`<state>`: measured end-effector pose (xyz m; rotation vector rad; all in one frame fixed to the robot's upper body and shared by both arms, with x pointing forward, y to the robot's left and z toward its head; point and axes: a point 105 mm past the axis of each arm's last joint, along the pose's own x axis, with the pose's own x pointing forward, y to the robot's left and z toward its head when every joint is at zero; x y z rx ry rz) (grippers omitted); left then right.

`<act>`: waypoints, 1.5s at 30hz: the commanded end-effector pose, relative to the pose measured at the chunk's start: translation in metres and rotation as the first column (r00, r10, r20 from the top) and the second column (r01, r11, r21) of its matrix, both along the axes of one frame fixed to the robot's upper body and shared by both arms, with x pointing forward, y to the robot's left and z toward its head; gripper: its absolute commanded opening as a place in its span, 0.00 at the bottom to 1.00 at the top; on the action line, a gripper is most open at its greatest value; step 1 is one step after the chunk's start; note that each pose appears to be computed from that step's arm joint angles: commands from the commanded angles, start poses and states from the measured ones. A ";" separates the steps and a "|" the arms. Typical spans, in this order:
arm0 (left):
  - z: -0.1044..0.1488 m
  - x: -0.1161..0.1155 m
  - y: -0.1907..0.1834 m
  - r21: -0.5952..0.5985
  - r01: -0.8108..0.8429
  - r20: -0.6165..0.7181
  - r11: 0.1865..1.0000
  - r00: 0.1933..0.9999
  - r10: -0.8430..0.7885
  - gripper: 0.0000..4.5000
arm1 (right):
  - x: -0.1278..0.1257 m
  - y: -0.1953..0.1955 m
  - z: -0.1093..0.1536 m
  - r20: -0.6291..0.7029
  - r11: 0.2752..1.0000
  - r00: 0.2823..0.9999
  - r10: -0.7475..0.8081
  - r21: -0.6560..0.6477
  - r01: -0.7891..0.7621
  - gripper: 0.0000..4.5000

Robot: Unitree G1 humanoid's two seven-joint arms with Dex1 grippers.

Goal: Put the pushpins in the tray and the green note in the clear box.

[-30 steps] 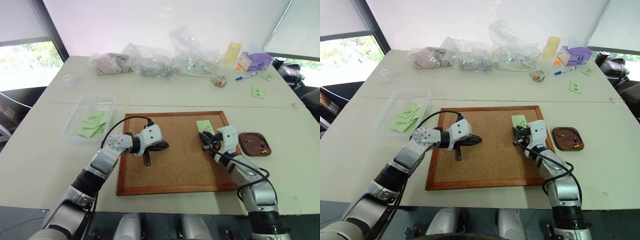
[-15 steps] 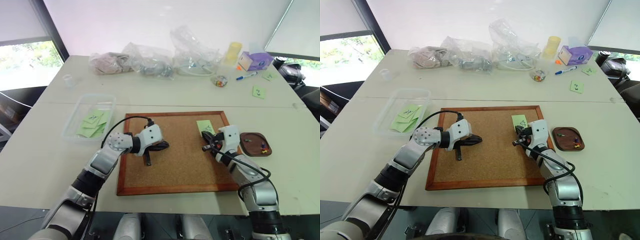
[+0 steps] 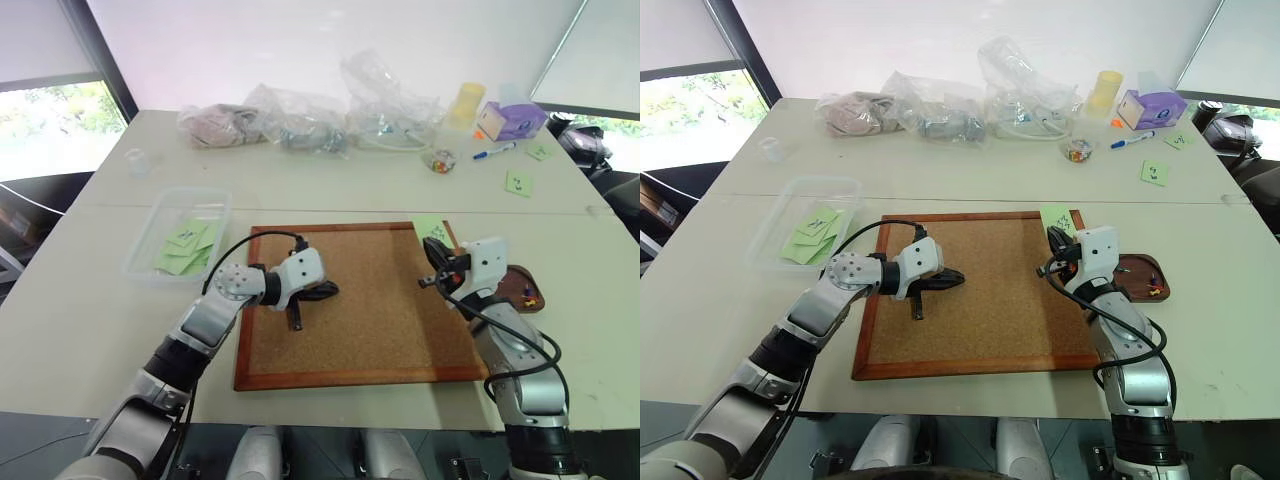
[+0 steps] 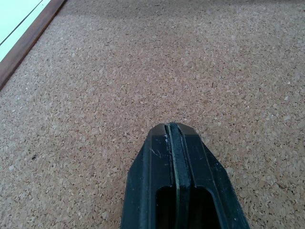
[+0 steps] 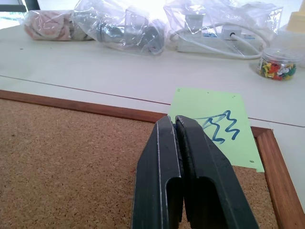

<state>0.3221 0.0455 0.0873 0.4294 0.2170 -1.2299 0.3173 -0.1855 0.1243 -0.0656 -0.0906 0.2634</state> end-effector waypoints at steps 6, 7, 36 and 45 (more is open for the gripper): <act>0.105 0.023 0.009 -0.481 -0.113 -0.330 0.870 0.942 -0.060 0.61 | -0.017 0.001 0.041 0.122 0.997 0.992 0.037 -0.074 -0.028 0.00; 0.113 0.025 0.006 -0.509 -0.118 -0.349 0.853 0.934 -0.079 0.73 | -0.019 0.002 0.043 0.127 0.996 0.991 0.044 -0.084 -0.034 0.00; 0.120 0.053 -0.123 -0.566 -0.351 -0.727 0.746 0.639 -0.251 0.80 | -0.037 0.031 0.078 0.207 0.986 0.973 0.103 -0.152 -0.072 0.00; 0.107 0.056 -0.125 -0.525 -0.362 -0.730 0.771 0.657 -0.188 0.01 | -0.038 0.033 0.079 0.213 0.986 0.972 0.103 -0.147 -0.072 0.00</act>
